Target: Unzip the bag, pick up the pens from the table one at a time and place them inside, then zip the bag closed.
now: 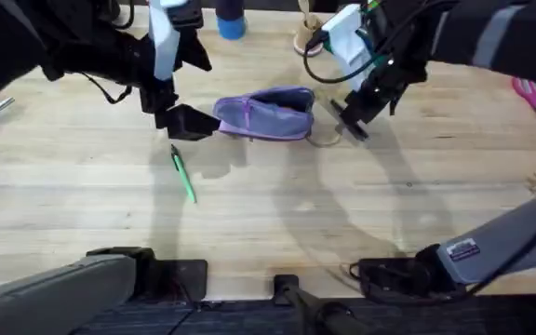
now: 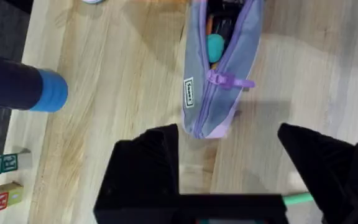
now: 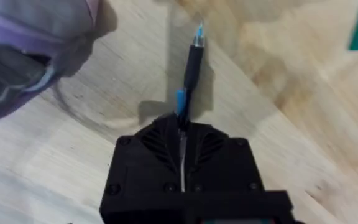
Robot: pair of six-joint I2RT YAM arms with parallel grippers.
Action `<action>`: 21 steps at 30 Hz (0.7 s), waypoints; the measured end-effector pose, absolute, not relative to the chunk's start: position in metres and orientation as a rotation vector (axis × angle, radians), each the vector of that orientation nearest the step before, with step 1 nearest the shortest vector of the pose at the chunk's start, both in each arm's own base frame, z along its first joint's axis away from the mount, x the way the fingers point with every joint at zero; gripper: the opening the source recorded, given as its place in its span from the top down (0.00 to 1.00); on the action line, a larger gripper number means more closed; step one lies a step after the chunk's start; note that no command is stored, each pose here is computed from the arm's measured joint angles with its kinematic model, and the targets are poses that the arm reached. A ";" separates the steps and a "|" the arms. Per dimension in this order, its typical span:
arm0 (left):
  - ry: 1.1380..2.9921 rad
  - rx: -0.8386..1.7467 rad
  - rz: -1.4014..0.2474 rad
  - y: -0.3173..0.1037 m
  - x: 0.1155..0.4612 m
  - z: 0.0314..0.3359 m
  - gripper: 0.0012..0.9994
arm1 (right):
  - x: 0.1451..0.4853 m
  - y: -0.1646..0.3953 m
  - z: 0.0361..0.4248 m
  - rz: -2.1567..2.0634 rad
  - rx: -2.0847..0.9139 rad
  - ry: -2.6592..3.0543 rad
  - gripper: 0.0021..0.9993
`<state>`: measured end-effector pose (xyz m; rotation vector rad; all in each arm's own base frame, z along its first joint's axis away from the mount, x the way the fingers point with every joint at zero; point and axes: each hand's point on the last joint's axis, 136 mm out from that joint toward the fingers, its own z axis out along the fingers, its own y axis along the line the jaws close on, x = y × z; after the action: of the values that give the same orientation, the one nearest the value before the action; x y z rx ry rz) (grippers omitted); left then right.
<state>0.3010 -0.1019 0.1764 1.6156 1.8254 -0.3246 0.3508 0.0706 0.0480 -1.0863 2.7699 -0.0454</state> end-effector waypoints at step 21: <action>1.825 1.616 -0.324 -0.102 0.301 0.176 0.01 | 0.358 0.109 0.146 -0.090 -1.568 2.128 0.97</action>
<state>0.3010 -0.1019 0.1764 1.6156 1.8252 -0.3244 0.3578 0.1085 0.1457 -1.5682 2.1281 -0.0901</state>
